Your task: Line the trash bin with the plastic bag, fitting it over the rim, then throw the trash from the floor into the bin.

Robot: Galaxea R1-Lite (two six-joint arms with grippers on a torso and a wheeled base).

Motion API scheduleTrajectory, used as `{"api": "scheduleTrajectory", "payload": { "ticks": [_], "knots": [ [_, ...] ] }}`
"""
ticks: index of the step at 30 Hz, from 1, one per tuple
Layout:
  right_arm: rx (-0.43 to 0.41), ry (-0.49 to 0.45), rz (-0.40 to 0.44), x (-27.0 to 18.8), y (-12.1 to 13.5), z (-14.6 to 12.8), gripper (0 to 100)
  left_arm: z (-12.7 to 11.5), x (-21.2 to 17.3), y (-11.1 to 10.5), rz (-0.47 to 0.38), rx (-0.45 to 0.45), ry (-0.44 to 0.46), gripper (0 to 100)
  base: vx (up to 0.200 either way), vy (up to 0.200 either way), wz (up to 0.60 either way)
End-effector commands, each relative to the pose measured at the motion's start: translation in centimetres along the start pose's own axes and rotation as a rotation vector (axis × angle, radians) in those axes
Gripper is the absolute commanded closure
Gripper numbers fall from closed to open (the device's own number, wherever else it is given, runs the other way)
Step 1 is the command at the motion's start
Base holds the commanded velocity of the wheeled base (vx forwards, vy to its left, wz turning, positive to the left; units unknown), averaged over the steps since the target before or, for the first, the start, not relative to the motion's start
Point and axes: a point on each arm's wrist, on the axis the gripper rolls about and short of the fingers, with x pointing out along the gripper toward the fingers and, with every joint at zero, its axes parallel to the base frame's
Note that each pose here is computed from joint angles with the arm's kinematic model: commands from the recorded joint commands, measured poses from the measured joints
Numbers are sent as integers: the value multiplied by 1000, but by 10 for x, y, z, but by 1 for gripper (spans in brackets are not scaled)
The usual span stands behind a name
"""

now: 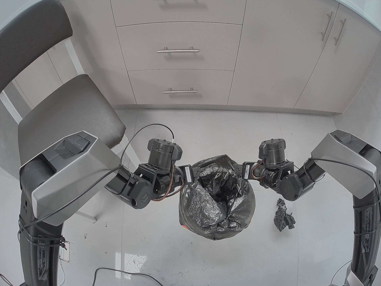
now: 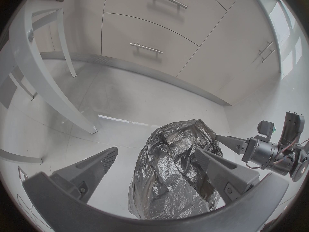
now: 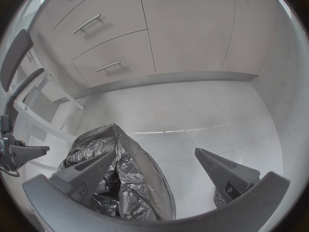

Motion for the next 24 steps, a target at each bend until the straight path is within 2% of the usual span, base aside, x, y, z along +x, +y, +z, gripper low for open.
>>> {"api": "scheduleTrajectory", "payload": {
  "ticks": [1, 24],
  "knots": [
    [-6, 17, -3, 9, 1, -10, 0, -1, 0, 0, 1, 0, 1, 0, 0, 0, 0],
    [30, 21, -86, 68, -31, -30, 0, -6, 1, -3, -5, 8, 12, 0, 0, 0, 0]
  ]
}}
